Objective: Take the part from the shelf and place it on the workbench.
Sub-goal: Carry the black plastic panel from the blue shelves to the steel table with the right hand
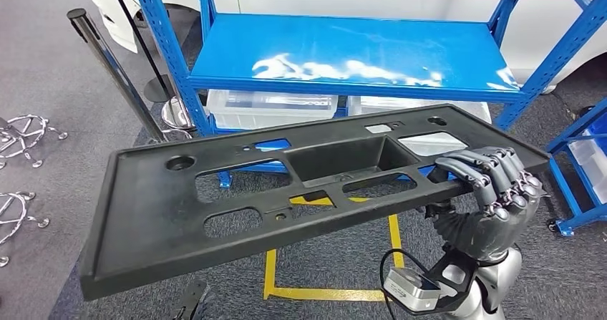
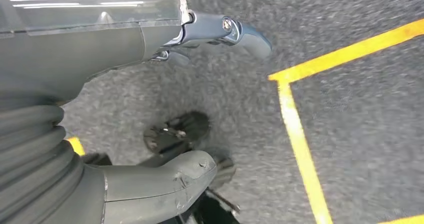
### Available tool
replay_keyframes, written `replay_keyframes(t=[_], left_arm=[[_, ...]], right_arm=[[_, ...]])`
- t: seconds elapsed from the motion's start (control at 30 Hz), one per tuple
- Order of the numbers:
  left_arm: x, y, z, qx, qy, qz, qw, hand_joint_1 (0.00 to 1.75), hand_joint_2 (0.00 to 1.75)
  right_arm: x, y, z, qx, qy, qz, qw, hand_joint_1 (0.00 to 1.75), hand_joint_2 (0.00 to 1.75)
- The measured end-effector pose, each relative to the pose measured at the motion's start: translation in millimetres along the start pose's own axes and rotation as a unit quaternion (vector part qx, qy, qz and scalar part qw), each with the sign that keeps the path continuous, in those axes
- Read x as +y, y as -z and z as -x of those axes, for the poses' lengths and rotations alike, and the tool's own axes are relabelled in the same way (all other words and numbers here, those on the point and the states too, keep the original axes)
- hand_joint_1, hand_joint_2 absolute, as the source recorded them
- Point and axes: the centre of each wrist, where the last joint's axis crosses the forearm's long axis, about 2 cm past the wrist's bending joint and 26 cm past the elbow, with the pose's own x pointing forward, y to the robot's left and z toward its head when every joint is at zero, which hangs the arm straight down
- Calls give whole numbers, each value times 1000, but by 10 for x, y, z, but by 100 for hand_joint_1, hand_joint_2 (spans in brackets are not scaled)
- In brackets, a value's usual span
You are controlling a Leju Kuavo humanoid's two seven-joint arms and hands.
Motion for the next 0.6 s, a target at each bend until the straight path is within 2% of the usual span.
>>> replay_keyframes(t=[0.33, 0.6], left_arm=[[41, -45, 93, 16, 1, -4, 1000, 0, 175], [87, -23, 50, 10, -4, -12, 1000, 0, 175]], right_arm=[[-3, -15, -6, -3, 2, -1, 1000, 175, 175], [35, -22, 6, 2, 6, -1, 1000, 175, 175]])
